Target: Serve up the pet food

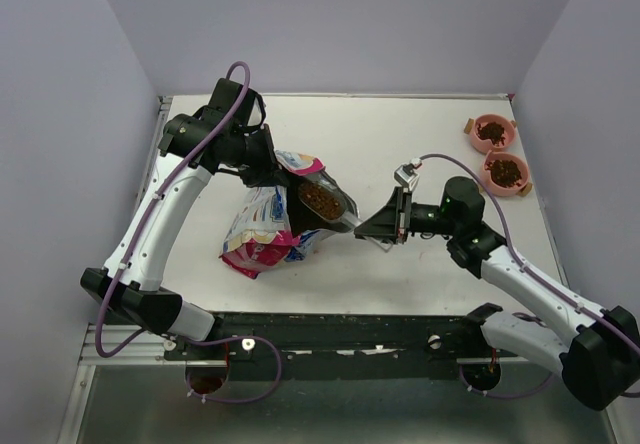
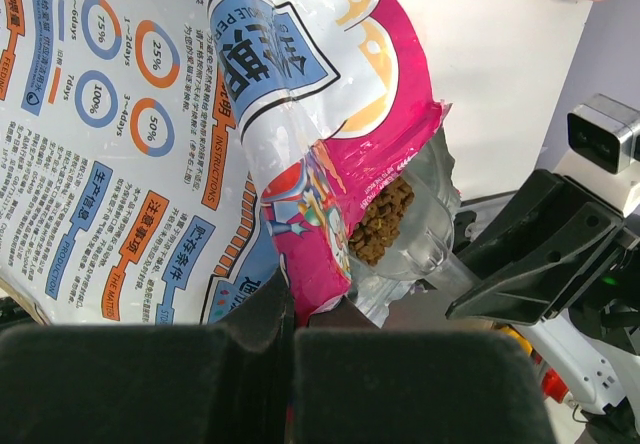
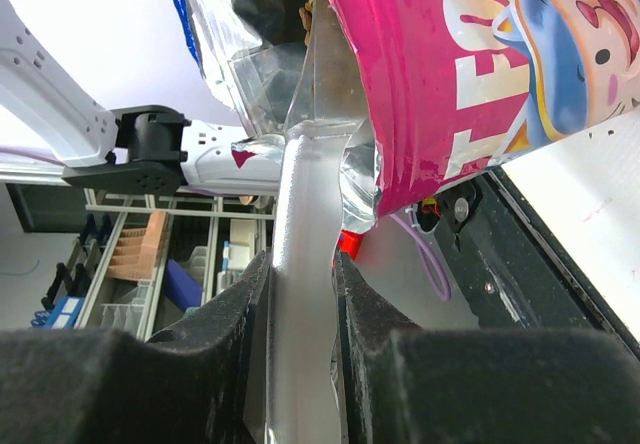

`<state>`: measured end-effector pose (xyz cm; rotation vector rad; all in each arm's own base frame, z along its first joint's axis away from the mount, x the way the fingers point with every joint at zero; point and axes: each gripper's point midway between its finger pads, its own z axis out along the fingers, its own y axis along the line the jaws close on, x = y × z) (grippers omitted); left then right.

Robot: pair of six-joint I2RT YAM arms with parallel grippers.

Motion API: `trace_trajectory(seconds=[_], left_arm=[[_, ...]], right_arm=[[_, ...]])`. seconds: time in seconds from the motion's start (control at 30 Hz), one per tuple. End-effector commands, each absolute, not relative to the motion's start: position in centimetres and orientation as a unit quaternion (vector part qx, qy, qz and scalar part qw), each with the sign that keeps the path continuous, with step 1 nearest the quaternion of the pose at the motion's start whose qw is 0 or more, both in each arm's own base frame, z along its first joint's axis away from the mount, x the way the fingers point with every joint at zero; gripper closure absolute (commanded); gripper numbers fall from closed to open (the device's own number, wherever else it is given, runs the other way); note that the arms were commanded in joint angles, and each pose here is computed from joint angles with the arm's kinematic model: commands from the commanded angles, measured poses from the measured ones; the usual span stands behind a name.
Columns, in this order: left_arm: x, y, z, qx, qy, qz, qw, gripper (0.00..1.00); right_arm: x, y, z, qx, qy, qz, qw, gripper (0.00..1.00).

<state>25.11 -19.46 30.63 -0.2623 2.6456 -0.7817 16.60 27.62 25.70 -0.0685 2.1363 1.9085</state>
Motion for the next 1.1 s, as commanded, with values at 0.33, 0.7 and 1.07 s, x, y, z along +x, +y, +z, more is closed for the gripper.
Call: trace_trajectory(seconds=[0.33,0.7,1.07], left_arm=[[24.7,-21.1,36.2,-0.071,0.895,-0.368,0.244,1.0],[24.6,-21.2,36.1,-0.073,0.894,-0.37,0.241,1.0],[24.9,-21.1,36.0,-0.075,0.895,-0.365,0.244,1.0]], right_arm=[[16.0,27.5,27.1,-0.039,0.696,0.703,0.141,1.0],[15.9,27.8,25.4,-0.023,0.67,0.735,0.101,1.0],[14.9,27.3,26.5,-0.041,0.653,0.748,0.112,1.0]])
